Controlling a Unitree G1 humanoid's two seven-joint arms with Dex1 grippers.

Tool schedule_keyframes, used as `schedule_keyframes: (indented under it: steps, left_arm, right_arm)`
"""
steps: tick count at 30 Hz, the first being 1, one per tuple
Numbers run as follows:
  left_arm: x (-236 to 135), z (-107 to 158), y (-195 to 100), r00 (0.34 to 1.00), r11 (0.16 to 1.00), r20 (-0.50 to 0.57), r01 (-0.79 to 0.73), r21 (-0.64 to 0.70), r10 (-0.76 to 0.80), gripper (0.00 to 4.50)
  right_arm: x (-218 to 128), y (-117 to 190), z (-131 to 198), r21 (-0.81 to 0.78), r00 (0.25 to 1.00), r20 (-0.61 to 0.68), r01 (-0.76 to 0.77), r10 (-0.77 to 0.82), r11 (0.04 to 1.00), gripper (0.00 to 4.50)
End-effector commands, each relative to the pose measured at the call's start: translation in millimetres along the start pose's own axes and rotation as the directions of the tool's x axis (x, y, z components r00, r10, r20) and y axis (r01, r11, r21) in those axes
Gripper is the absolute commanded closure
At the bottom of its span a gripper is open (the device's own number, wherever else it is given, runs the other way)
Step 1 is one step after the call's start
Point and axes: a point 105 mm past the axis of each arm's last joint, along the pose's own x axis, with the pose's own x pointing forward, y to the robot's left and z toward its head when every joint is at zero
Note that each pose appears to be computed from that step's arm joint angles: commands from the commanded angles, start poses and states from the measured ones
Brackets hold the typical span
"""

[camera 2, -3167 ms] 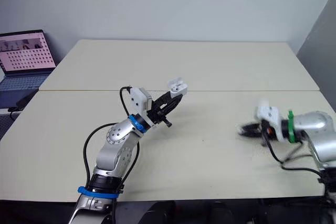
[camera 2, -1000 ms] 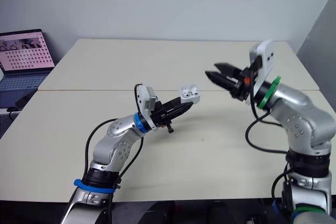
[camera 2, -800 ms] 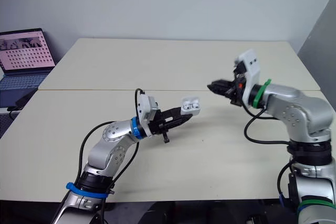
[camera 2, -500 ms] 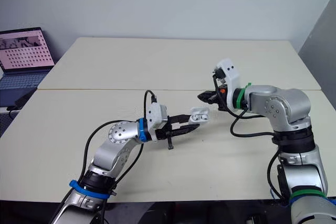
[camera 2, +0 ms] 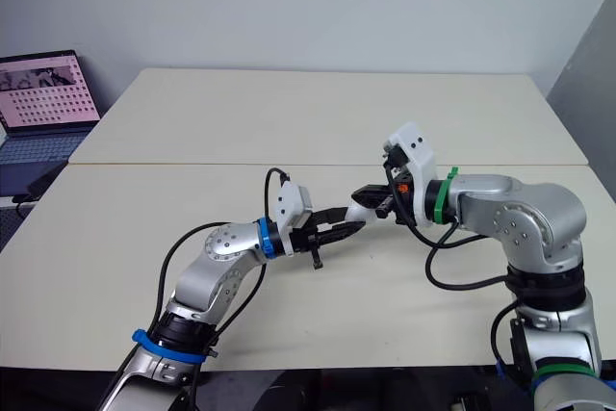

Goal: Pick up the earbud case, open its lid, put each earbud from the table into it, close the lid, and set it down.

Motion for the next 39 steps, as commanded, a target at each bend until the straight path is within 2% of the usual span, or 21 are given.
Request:
schedule_keyframes:
  steps: [1, 4, 9, 14, 15, 16, 20, 25, 28, 30, 32, 34, 35, 37, 39]
  left_arm:
    - [-4, 14, 0, 1.000, 0.997, 0.022, 0.000, -0.081, 0.002, 3.75]
    - [-5, -3, 14, 0.990, 0.940, -0.076, -0.139, -0.311, 0.122, 3.75]
    - [1, -26, 11, 0.970, 0.743, -0.201, -0.233, -0.628, 0.135, 3.75]
    - [-9, -53, 15, 0.928, 0.582, -0.331, -0.366, -0.726, 0.171, 3.75]
    - [-12, -57, 16, 0.920, 0.569, -0.352, -0.386, -0.726, 0.175, 3.40]
    - [-14, -59, 17, 0.912, 0.564, -0.366, -0.403, -0.721, 0.183, 2.99]
    - [-31, -63, 23, 0.884, 0.546, -0.416, -0.461, -0.700, 0.213, 1.78]
    - [-70, -58, 36, 0.840, 0.555, -0.476, -0.534, -0.638, 0.261, 0.17]
    - [-102, -51, 50, 0.801, 0.578, -0.511, -0.587, -0.567, 0.313, 0.06]
    - [-120, -41, 62, 0.789, 0.670, -0.500, -0.590, -0.450, 0.358, 0.06]
    - [-130, -24, 77, 0.794, 0.799, -0.429, -0.556, -0.228, 0.430, 0.06]
    - [-134, -7, 82, 0.841, 0.892, -0.349, -0.451, -0.032, 0.413, 0.06]
    - [-137, -5, 87, 0.842, 0.904, -0.342, -0.421, 0.069, 0.418, 0.06]
    - [-144, -5, 103, 0.820, 0.878, -0.315, -0.432, 0.209, 0.478, 0.06]
    - [-148, -5, 115, 0.805, 0.844, -0.268, -0.470, 0.259, 0.530, 0.06]
  right_arm:
    - [-26, 5, 31, -0.113, 0.985, 0.173, 0.025, -0.005, 0.993, 4.44]
    - [-43, 6, 11, -0.259, 0.991, 0.127, 0.069, -0.037, 0.964, 3.85]
    - [-50, 7, -48, -0.346, 0.995, 0.035, 0.101, -0.095, 0.933, 2.08]
    - [-48, 6, -77, -0.351, 0.992, 0.024, 0.124, -0.124, 0.928, 0.19]
    - [-47, 5, -79, -0.350, 0.991, 0.030, 0.134, -0.132, 0.927, 0.00]
    - [-47, 4, -79, -0.342, 0.989, 0.043, 0.148, -0.142, 0.928, 0.00]
    - [-48, -4, -78, -0.335, 0.983, 0.065, 0.183, -0.172, 0.924, 0.00]
    - [-50, -13, -79, -0.334, 0.981, 0.071, 0.195, -0.182, 0.922, 0.00]
    - [-50, -18, -79, -0.347, 0.983, 0.070, 0.182, -0.168, 0.920, 0.00]
    - [-52, -21, -78, -0.357, 0.984, 0.071, 0.176, -0.161, 0.917, 0.00]
    - [-54, -23, -76, -0.350, 0.986, 0.075, 0.165, -0.148, 0.922, 0.00]
    - [-57, -21, -73, -0.301, 0.988, 0.091, 0.150, -0.128, 0.942, 0.00]
    - [-58, -22, -72, -0.277, 0.987, 0.103, 0.151, -0.127, 0.949, 0.00]
    - [-61, -24, -70, -0.249, 0.982, 0.123, 0.171, -0.144, 0.953, 0.00]
    - [-63, -27, -70, -0.235, 0.977, 0.130, 0.195, -0.168, 0.952, 0.00]
